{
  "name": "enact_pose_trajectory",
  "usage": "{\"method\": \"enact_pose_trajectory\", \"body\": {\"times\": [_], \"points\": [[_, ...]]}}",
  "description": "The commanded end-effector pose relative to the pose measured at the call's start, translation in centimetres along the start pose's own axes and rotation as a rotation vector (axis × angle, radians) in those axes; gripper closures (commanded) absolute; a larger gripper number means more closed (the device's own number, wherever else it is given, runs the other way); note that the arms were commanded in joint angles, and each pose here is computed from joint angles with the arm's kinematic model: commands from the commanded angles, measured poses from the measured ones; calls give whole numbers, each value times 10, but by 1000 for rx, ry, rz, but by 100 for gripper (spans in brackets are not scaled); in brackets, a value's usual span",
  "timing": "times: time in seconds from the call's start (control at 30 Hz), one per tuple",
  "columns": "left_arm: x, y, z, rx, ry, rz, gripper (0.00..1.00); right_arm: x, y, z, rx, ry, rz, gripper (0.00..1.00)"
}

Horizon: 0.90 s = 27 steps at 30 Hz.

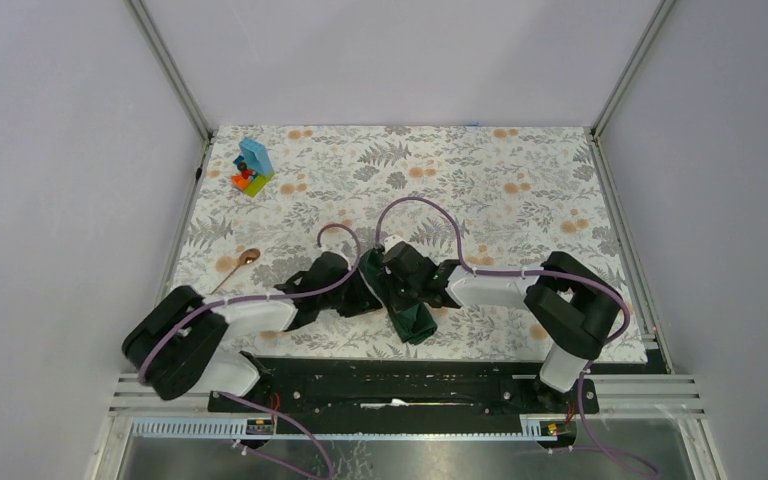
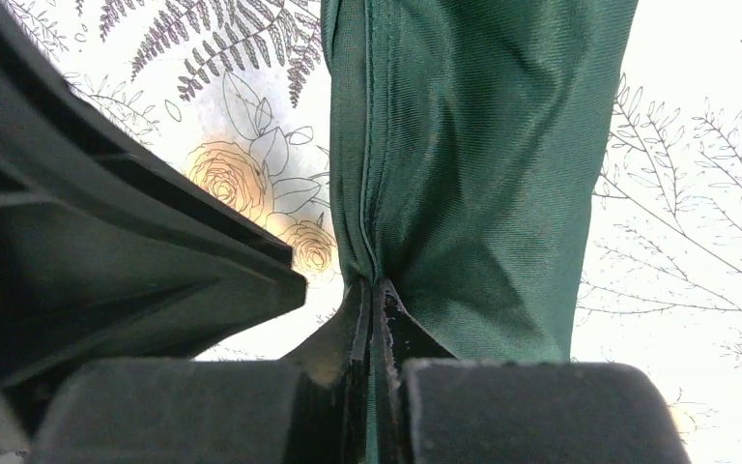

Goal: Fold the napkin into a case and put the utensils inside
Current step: Smooth out the smaller rectangle-folded napkin at the center of the board, then pick up the smaller rectangle-folded napkin from the center of the board.

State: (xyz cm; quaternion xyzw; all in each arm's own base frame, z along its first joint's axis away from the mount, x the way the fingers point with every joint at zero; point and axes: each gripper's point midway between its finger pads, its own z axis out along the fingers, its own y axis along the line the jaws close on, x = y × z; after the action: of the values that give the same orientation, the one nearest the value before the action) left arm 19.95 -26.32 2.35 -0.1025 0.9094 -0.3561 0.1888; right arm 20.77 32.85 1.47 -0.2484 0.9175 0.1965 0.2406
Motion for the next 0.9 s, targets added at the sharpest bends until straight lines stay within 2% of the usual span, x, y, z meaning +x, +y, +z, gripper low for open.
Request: {"method": "enact_pose_trajectory", "body": {"times": [0.0, 0.17, 0.33, 0.4, 0.57, 0.67, 0.8, 0.87], "points": [[-27, 0, -25, -26, -78, 61, 78, 16, -11, 8, 45, 25, -7, 100], [-61, -34, -36, 116, -88, 76, 88, 13, -12, 6, 51, 18, -18, 98], [-84, -69, -14, 207, -77, 87, 97, 10, -12, 2, 54, 12, -22, 91], [-88, -68, 0, 210, -65, 82, 98, 8, -10, 1, 50, 7, -21, 88], [-80, -28, 30, 103, -18, 49, 100, -3, -5, -8, 41, -5, -36, 78], [-73, -9, 35, 58, -6, 49, 100, -13, -4, -20, 63, -23, -62, 66], [-67, 6, 41, 37, 21, 38, 100, -22, 3, -32, 60, -42, -116, 37], [-67, 10, 42, 31, 25, 35, 100, -24, 7, -33, 60, -30, -153, 28]]}}
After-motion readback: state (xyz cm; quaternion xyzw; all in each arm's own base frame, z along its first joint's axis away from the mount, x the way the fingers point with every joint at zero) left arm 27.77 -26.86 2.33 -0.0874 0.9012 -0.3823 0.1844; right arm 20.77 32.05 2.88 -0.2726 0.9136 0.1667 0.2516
